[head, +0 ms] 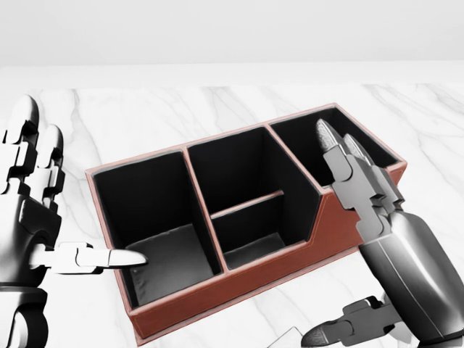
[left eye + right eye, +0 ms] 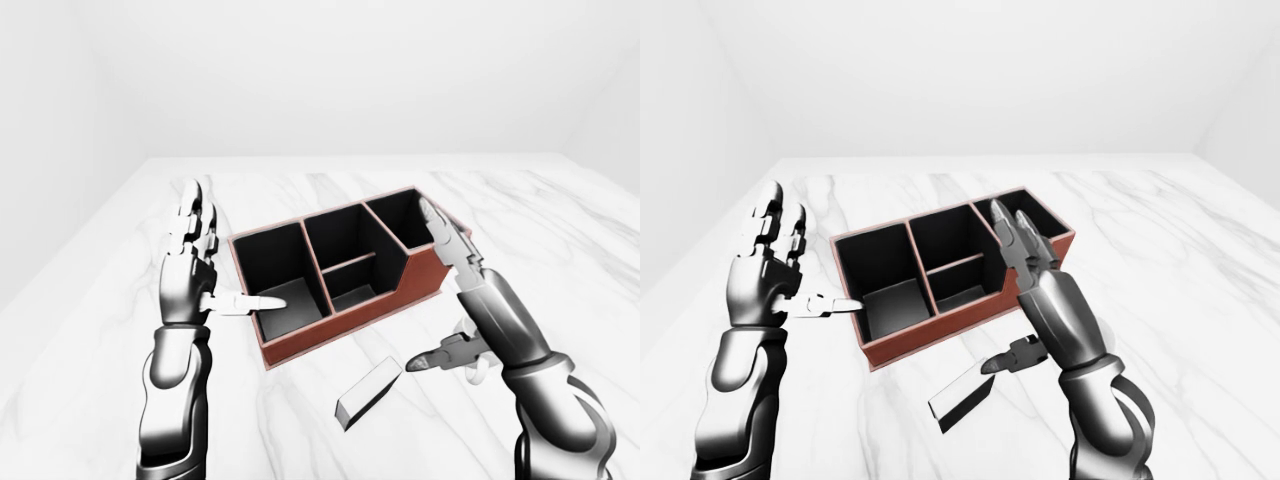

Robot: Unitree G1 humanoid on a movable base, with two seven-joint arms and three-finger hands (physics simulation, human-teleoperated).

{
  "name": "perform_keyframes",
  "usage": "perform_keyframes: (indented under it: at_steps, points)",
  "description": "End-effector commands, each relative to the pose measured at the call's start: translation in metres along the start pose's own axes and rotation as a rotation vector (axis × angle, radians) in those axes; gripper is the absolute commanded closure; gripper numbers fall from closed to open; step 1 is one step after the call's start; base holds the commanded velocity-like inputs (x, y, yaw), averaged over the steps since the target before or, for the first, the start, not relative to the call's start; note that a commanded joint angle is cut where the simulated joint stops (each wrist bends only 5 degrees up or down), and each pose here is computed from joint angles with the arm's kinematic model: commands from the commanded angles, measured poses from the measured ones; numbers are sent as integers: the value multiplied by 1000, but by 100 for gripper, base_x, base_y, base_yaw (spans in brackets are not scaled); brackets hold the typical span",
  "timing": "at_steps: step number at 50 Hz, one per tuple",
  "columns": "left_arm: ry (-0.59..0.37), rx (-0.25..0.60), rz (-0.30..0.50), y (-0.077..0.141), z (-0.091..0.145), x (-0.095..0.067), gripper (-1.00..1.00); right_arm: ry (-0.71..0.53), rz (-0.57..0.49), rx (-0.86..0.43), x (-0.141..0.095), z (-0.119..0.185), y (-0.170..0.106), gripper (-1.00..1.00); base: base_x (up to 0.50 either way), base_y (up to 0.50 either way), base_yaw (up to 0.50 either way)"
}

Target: Pick up the book and place it in the front compartment of the caddy.

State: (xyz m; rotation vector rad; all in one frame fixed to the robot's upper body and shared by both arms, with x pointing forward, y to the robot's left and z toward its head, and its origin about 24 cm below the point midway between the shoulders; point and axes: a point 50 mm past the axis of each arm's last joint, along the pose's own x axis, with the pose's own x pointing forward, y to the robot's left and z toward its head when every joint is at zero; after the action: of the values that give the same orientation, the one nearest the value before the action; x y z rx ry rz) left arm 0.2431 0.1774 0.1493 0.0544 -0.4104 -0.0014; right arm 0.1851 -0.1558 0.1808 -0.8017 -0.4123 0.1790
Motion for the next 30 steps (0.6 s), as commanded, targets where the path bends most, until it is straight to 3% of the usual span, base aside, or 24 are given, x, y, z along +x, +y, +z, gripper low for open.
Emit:
perform_keyframes:
  at_steps: [1,10,30]
  points:
    - [14,1,-1,-1,-3,0,-100,78,24,-49,-12,-3,0,-100,0,0,0]
    - [22,2,-4,-2,-5,-1,-100,175,32,-47,-30,-12,-4,-100,0,0,0]
    - [10,3,-1,-1,-2,-1,-100,138,63,-117,-43,0,9,-100,0,0,0]
